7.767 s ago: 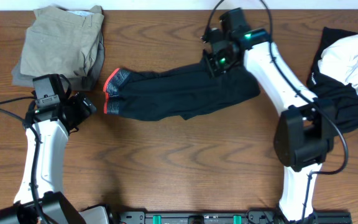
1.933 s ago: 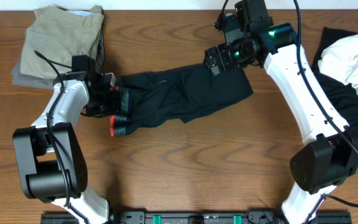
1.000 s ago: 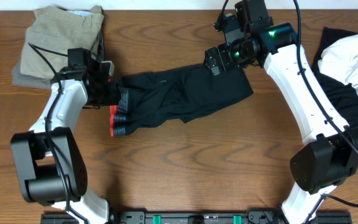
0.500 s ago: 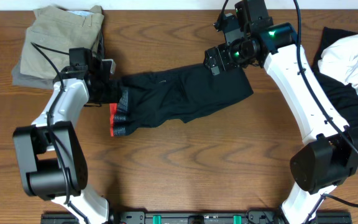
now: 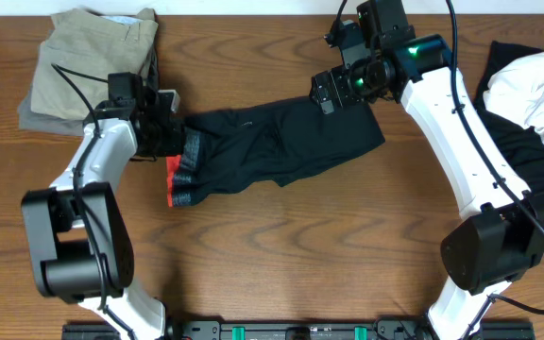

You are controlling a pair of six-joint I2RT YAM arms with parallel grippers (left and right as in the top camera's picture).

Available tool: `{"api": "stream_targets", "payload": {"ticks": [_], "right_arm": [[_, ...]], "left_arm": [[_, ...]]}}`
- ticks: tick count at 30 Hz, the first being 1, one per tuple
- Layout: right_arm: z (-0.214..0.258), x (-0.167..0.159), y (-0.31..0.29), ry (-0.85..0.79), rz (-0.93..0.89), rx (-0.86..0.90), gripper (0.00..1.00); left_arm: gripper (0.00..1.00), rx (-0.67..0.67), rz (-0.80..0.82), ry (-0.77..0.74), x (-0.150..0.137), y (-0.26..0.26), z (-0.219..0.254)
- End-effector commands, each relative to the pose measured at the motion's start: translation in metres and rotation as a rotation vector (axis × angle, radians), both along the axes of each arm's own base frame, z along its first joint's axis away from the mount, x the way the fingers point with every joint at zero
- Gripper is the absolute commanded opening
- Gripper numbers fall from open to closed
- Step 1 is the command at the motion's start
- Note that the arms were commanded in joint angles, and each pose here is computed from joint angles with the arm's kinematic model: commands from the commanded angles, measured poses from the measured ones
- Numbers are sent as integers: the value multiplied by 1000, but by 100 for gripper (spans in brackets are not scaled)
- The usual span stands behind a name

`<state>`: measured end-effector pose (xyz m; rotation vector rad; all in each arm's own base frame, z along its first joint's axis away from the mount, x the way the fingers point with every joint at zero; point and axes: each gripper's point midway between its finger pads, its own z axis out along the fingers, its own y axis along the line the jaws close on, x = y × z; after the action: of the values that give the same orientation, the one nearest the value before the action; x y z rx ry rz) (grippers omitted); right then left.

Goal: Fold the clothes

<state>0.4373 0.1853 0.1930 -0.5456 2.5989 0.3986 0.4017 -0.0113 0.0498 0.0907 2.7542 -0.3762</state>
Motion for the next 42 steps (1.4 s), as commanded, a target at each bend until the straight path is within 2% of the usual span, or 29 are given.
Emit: {"api": "stream_targets", "payload": {"ticks": [1, 8, 16, 20, 25, 28, 29, 32, 37, 42], "right_arm": [[0, 2, -1, -9, 6, -9, 99], [0, 2, -1, -8, 6, -9, 99], [0, 0, -1, -2, 7, -11, 99], [-1, -1, -2, 2, 7, -12, 99], [-2, -3, -2, 11, 7, -16, 99], [-2, -2, -3, 11, 7, -16, 99], [-2, -2, -3, 11, 7, -16, 99], [-2, -2, -2, 7, 13, -18, 99], [-2, -2, -2, 5, 17, -19, 99], [-2, -3, -3, 5, 23, -25, 99]], "left_arm": [[6, 1, -5, -179, 21, -2, 64], [6, 6, 20, -374, 35, 0, 123], [6, 18, 38, -445, 53, 4, 129], [6, 27, 51, -348, 39, 6, 110], [8, 95, 70, -100, -10, 16, 75], [17, 91, 64, 52, -44, 13, 59], [24, 88, 66, 82, -51, 12, 55], [30, 67, 113, 186, -75, 10, 41], [37, 79, 233, 262, -96, 15, 4], [41, 76, 283, 270, -106, 16, -21]]}}
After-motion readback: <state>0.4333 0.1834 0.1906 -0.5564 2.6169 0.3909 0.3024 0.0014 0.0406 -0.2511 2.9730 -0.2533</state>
